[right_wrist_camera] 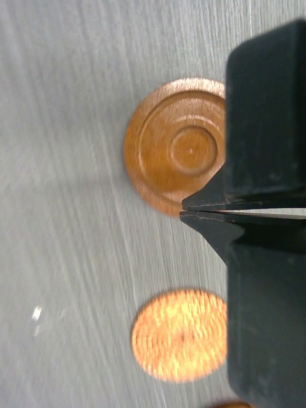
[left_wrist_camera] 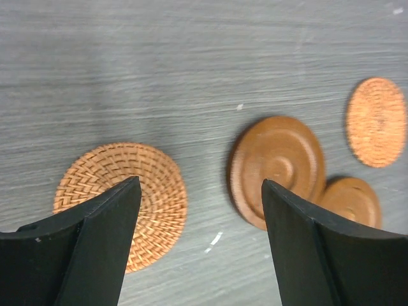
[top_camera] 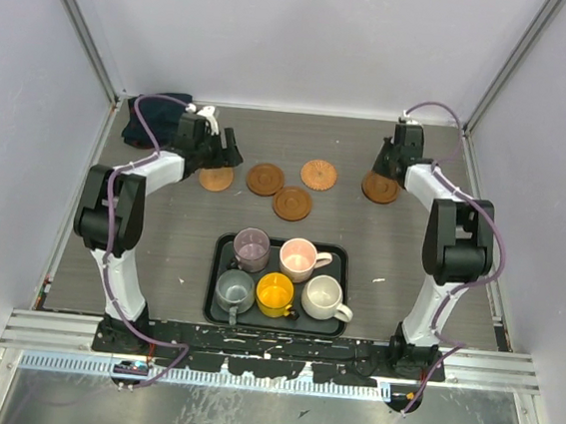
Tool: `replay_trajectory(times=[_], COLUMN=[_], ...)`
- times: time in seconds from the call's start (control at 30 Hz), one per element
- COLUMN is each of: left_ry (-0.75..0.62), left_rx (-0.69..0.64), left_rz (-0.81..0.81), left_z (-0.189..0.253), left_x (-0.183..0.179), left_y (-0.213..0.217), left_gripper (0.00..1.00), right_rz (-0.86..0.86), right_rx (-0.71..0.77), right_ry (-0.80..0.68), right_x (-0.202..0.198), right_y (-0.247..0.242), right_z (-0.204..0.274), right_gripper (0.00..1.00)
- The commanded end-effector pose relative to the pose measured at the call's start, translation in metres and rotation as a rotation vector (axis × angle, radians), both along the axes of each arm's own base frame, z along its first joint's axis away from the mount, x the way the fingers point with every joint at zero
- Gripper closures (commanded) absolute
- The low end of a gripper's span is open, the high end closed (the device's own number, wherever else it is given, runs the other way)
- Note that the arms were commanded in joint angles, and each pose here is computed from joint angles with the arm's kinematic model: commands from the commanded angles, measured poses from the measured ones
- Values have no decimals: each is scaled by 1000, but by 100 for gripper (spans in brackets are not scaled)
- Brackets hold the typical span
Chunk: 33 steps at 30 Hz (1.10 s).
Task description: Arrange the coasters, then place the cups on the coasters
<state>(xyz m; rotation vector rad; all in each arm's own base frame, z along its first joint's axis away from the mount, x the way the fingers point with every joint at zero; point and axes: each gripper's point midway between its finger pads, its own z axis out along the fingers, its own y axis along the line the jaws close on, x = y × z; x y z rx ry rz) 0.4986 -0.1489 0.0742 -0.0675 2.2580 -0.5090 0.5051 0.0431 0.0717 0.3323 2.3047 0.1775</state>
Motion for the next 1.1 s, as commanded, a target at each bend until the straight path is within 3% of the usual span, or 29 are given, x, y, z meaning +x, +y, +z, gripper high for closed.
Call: replay_trajectory(times=[0.0,0.17,0.43,0.73,1.07], left_ry=[-246,-237,-139,-52,61], left_rx=[-112,-152,-178,-227,-211], left_rz=[-71,-183,-337,-386,-331], left_z=[98,100,60,31,-10], left_x=[4,-15,-41,-33,-32], left_y=[-17,-52,-111,-142,-137], left_gripper=[22,23,25,26,23], right_rz=[143,314,485,581,580], right_rx=[50,85,85,119,100], right_ry=[-226,-180,-64,12,134], right_x=[8,-7,-45,-75,-96], right_y=[42,106,185,230,239], right_z=[92,78,31,3,-42], right_gripper=[97,97,97,97,97])
